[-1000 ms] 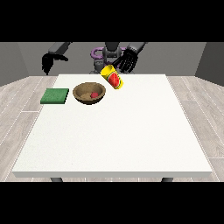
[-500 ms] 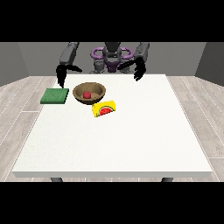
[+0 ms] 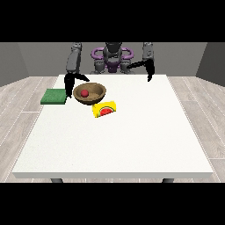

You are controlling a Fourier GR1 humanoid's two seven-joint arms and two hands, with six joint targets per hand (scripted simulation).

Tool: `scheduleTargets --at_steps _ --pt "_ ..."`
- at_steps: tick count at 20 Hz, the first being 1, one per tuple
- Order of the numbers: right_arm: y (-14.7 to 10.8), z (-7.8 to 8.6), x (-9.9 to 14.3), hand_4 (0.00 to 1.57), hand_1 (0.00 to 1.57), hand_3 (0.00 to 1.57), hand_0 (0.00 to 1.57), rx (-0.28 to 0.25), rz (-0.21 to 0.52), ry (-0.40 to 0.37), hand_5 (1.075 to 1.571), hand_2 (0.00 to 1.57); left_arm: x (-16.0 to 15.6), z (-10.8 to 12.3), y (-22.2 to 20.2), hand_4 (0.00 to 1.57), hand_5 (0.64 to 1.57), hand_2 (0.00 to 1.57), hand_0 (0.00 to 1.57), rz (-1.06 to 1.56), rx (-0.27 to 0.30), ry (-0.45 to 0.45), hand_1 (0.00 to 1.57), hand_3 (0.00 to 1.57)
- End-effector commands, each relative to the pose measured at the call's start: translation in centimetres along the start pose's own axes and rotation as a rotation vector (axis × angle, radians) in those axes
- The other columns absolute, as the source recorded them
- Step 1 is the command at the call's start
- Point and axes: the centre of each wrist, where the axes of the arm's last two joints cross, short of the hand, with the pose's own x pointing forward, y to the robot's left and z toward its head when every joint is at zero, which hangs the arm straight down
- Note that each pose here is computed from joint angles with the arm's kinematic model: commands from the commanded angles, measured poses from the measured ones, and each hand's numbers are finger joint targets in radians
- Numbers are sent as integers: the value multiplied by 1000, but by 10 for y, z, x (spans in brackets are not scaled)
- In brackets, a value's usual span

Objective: Pick the cup and pour the ball into the bowl, then pick the bowl and place it on the pad

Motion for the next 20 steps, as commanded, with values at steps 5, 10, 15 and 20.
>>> scheduleTargets --at_steps 5,10,15,20 --pt "-8 -6 -17 194 0 0 0 -4 1 29 1561 0 -13 20 33 0 1565 0 0 -5 33 -16 0 0" --pt "4 -6 -31 100 0 0 0 13 0 -7 1563 0 23 -8 43 0 1566 0 0 -3 10 -71 0 0" --pt "1 0 -43 395 0 0 0 -42 -62 65 1570 0 17 7 57 0 1565 0 0 -8 3 -66 0 0" --pt "-36 27 -59 850 1571 1088 1571 -252 305 215 1505 1571 48 -10 30 470 1564 0 0 18 -41 -175 0 0"
